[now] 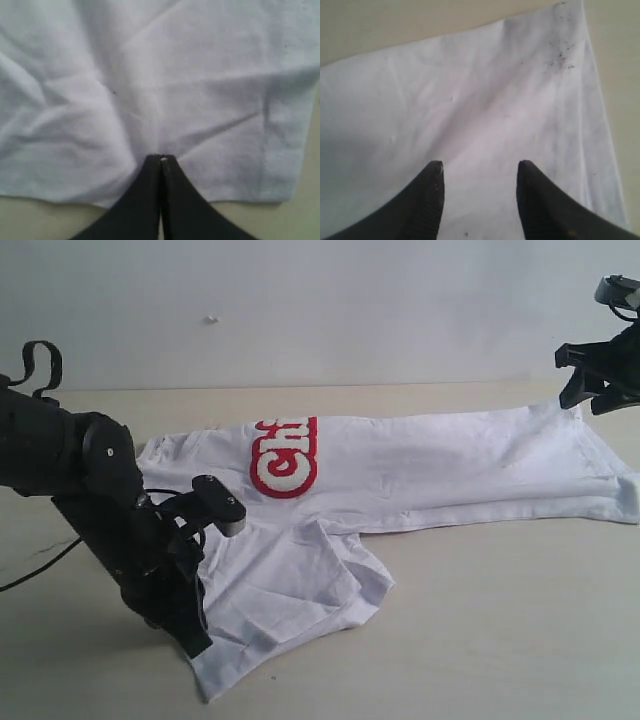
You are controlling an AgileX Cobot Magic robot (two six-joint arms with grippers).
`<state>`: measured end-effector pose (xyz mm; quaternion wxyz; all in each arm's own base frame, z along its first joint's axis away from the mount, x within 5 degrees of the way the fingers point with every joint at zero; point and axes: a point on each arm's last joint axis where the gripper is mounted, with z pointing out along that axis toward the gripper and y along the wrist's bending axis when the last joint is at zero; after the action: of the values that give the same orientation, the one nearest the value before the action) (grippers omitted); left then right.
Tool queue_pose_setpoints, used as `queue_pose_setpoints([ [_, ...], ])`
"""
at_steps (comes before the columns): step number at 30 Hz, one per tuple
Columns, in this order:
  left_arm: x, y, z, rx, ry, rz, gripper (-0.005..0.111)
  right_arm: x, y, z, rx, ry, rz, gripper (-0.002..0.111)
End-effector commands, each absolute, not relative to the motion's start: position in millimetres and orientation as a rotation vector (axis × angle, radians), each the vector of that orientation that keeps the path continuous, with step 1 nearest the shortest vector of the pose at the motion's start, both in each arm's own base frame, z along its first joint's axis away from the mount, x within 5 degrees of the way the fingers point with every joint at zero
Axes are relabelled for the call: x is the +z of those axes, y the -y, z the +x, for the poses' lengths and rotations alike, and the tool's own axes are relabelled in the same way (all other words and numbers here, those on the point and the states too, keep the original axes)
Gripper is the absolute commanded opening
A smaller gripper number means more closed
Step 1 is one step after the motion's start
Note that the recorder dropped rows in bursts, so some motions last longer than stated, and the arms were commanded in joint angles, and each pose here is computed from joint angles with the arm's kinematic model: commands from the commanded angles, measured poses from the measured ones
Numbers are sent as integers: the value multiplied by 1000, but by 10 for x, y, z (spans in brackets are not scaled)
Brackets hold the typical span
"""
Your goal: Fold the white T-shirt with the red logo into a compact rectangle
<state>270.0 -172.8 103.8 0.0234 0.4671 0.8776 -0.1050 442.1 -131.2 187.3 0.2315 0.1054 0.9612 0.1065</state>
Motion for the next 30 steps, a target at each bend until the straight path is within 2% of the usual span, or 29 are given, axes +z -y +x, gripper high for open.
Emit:
queue_pose_setpoints([
  [1,798,1483,2295,-327,-2972,1619,0,1875,1298,4419,318,-2655,277,46],
  [9,1133,1302,2076,-373,-3129,1602,0,1902,1196,4434,452,-2632,265,46],
  [15,1462,1160,2281,-319,-2918,1348,0,1910,1007,4452,521,-2648,154,45],
  [17,1619,1137,2384,-276,-2781,1237,0,1908,913,4456,537,-2662,87,38],
  [21,1884,1170,2607,-243,-2510,955,0,1883,723,4457,543,-2699,-74,15],
  [23,1902,1193,2710,-242,-2443,831,0,1828,649,4450,517,-2739,-154,2],
  [24,1874,1201,2762,-240,-2428,776,0,1773,623,4445,480,-2773,-197,0],
  [30,1383,1180,3017,-169,-2515,770,0,1341,622,4418,215,-3006,-210,0],
])
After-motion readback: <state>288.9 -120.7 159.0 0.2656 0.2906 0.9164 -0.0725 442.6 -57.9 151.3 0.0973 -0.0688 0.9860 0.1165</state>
